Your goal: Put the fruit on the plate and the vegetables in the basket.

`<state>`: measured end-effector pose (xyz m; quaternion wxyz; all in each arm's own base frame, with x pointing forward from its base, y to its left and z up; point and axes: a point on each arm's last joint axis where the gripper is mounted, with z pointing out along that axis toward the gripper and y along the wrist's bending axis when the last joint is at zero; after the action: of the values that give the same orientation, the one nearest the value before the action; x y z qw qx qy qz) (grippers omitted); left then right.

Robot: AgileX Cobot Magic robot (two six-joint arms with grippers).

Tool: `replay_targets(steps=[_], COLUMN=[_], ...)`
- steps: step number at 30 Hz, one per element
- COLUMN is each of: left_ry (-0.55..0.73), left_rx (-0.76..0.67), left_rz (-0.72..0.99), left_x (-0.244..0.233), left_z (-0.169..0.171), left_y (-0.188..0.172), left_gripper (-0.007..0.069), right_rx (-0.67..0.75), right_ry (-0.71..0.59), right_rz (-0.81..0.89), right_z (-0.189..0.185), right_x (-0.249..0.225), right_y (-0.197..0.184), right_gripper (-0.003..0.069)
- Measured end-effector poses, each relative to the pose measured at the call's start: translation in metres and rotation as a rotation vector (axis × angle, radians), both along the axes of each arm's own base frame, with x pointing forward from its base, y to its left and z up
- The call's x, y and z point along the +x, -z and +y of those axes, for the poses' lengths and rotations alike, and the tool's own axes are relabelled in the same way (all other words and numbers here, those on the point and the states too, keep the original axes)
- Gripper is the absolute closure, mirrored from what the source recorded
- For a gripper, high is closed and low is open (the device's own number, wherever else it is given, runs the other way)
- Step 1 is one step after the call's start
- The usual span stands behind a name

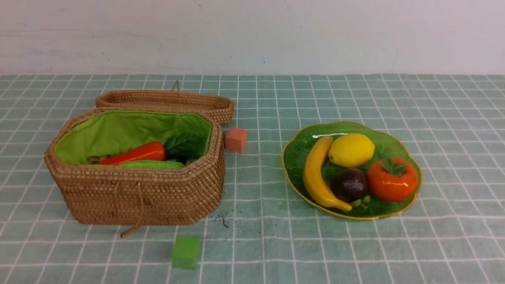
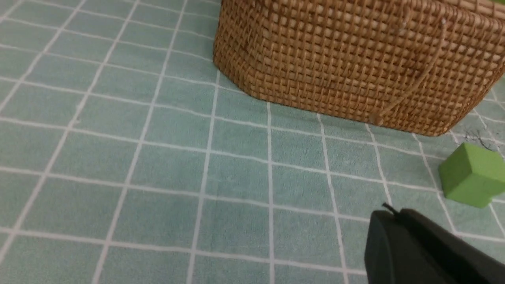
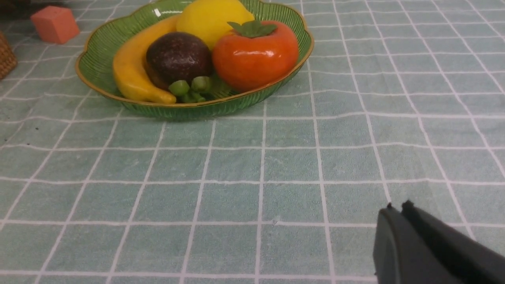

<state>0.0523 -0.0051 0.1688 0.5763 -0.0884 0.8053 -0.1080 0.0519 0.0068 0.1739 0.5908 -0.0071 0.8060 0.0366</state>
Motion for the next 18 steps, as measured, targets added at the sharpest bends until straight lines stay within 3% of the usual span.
replay_targets(steps=[18], left_ry=[0.001], left_rx=[-0.013], left_rz=[-0.002], left_x=[0.0], left_z=[-0.0004], left_y=[-0.0002], left_gripper=[0.0638], right_rx=[0.001], right_ry=[0.0], right_rz=[0.0], right_z=[0.0], right_x=[0.0], right_y=[0.0], right_gripper=[0.0638])
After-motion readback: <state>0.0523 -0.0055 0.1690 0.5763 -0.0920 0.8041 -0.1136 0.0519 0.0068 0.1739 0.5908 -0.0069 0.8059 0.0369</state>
